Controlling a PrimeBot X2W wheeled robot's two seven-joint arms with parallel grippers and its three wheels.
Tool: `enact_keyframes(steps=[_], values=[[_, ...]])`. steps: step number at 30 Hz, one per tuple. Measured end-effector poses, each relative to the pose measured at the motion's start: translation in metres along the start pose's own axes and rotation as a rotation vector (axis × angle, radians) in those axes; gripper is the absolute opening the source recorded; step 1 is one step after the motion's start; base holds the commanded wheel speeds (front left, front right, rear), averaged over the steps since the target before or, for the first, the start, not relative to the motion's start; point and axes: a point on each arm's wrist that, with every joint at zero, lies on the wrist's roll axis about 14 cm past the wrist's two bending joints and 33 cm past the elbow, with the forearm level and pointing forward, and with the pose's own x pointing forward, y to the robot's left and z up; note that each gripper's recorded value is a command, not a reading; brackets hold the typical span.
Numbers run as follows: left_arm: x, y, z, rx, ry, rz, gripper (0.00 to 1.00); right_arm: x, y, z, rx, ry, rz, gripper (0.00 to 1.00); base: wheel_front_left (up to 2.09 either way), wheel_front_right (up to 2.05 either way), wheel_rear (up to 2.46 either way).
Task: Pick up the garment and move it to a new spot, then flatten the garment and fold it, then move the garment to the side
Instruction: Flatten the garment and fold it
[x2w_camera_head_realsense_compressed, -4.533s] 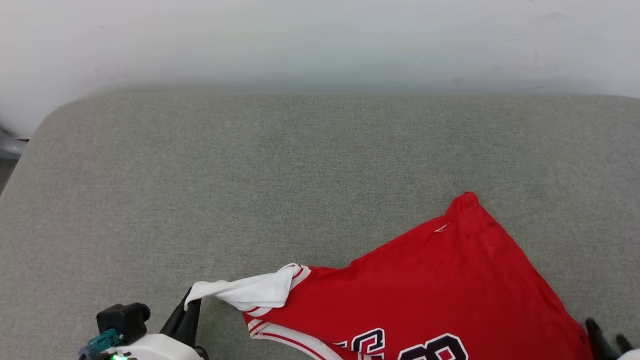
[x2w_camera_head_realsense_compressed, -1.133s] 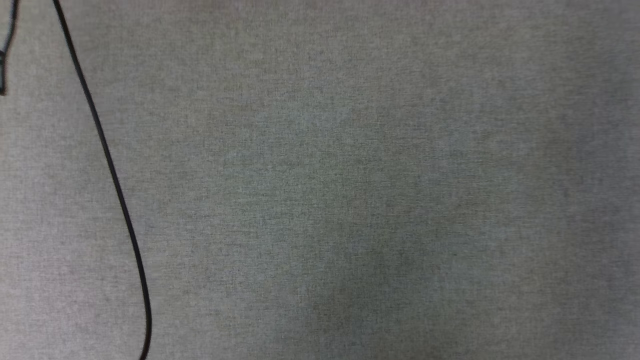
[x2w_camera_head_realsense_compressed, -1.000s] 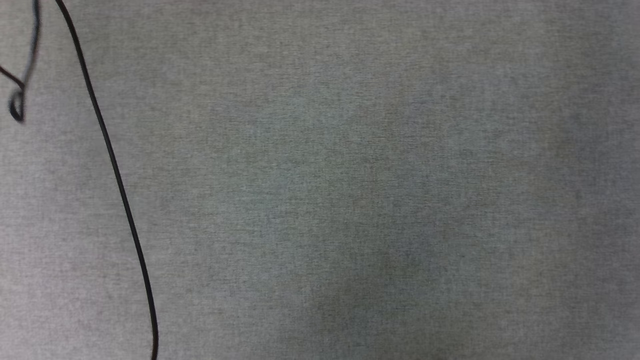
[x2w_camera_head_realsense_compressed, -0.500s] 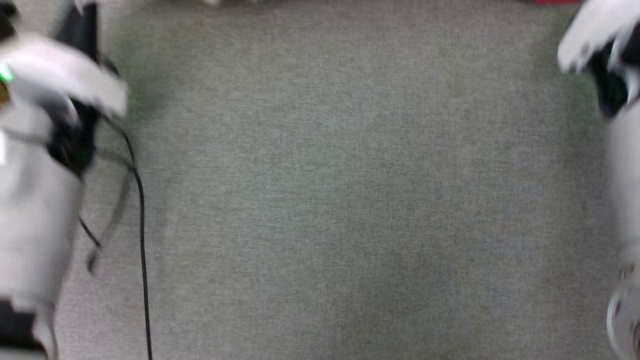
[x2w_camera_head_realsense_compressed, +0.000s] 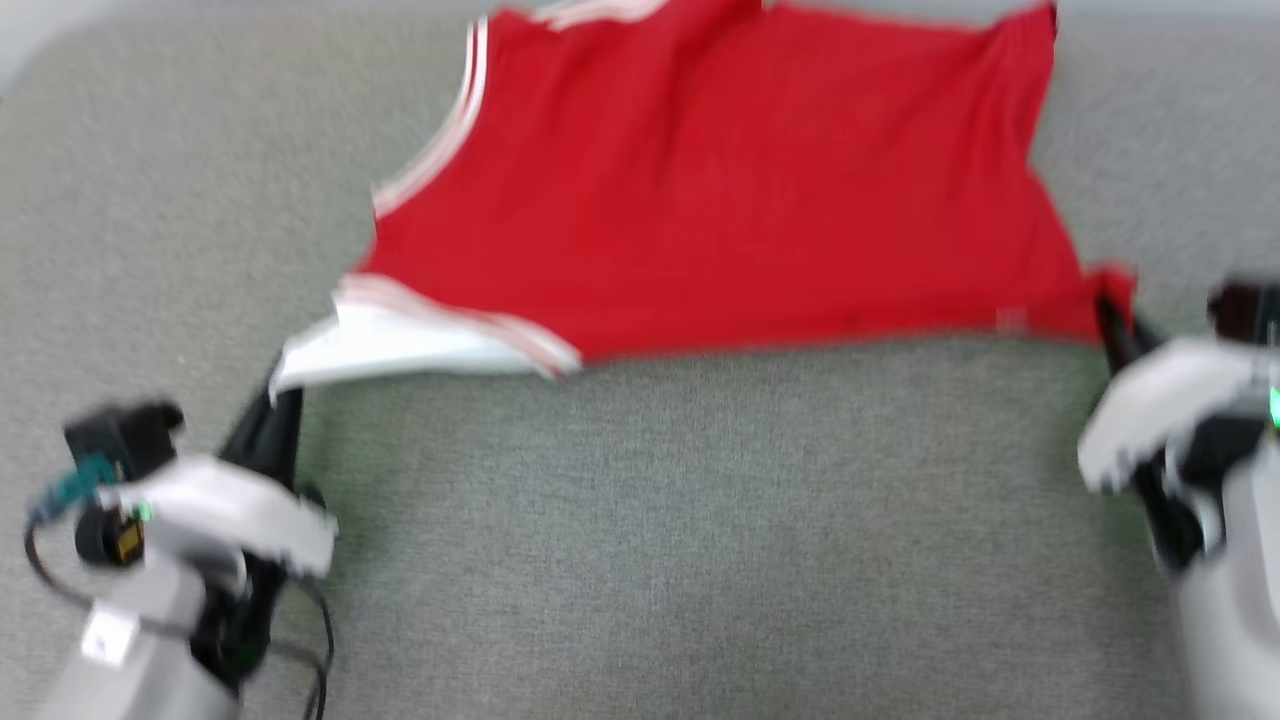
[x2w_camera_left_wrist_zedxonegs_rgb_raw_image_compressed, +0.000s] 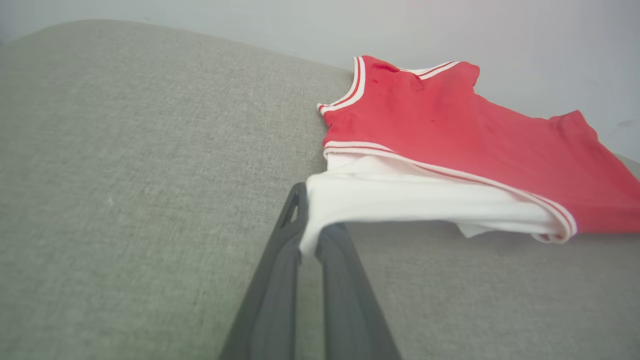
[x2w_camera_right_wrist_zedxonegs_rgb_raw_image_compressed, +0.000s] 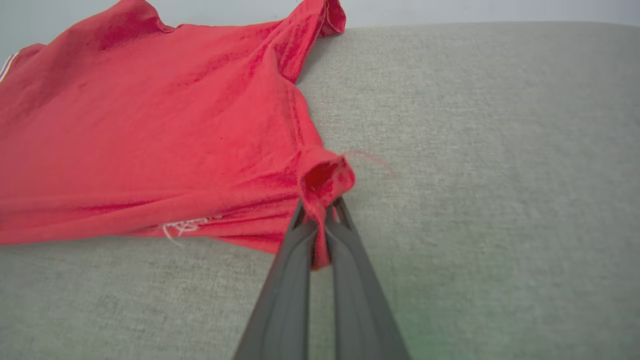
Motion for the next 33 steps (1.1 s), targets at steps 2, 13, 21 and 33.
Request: enact_keyframes(steps=[2, 13, 21, 33], values=[[-0.019, 0.0, -0.002, -0.013, 0.002, 0.013, 0.0, -0.023, -0.005, -0.007, 0.007, 0.006, -0.008, 0.0, 0.0, 0.0, 0.0], [-0.11, 0.006, -0.017, -0.082, 0.067, 0.119, 0.0, -0.129, -0.015, -0.038, 0.05, 0.068, -0.052, 0.0, 0.0, 0.0, 0.0], [-0.154, 0.005, -0.026, -0.109, 0.129, 0.165, 0.0, -0.168, -0.016, -0.075, 0.062, 0.182, -0.068, 0.0, 0.0, 0.0, 0.0], [-0.096, -0.034, 0.007, -0.067, 0.061, -0.01, 0.0, -0.133, -0.002, -0.051, 0.024, 0.153, -0.025, 0.0, 0.0, 0.0, 0.0]])
